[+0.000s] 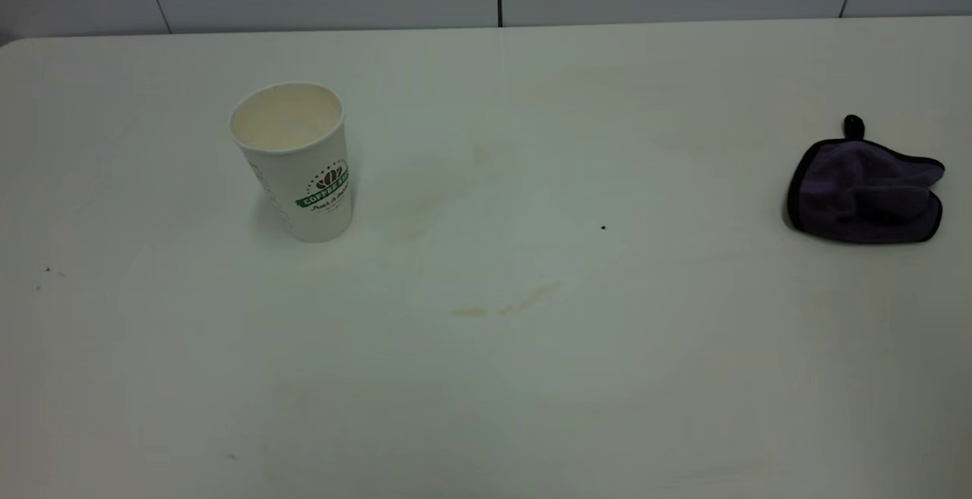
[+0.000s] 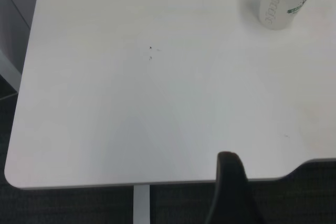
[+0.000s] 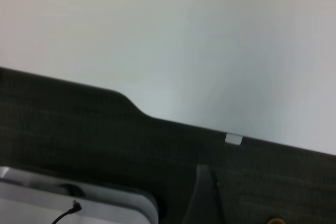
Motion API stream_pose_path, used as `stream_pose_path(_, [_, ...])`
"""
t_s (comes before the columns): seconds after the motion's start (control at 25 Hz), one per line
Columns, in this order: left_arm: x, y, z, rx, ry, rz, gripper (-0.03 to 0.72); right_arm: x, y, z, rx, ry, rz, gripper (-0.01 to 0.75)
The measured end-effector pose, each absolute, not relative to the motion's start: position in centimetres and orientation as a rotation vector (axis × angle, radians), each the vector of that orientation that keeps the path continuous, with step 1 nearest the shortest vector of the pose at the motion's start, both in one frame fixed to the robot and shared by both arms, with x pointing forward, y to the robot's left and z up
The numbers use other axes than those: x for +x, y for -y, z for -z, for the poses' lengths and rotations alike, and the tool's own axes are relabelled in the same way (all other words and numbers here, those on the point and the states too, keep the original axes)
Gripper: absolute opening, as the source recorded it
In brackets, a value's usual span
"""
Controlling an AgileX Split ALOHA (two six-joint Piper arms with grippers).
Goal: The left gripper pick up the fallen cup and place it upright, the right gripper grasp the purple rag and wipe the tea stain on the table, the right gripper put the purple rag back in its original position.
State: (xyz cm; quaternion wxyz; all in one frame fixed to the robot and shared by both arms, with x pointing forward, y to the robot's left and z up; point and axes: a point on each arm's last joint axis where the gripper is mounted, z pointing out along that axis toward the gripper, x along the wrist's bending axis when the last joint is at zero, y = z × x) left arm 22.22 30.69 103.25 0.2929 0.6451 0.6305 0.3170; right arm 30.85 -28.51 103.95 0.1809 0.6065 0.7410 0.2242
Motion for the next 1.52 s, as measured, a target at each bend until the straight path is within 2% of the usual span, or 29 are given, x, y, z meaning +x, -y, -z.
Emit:
stream_pose_path(0.44, [22.2,-30.7,-103.2,1.718,-1.680,-0.845,0.524,28.5,28.9,-103.5,1.681,-2.022,-0.710,0.610])
stream_pose_path(1.04, [22.2,-30.7,-103.2,1.721,-1.678,-0.846,0.524,27.9,29.0,-103.5,1.671,-1.989,-0.740,0.385])
stream_pose_path(1.52, [22.2,-30.7,-103.2,1.721,-1.678,-0.846,0.524,23.2,30.0,-103.9,1.622,-1.535,-0.818,0.247])
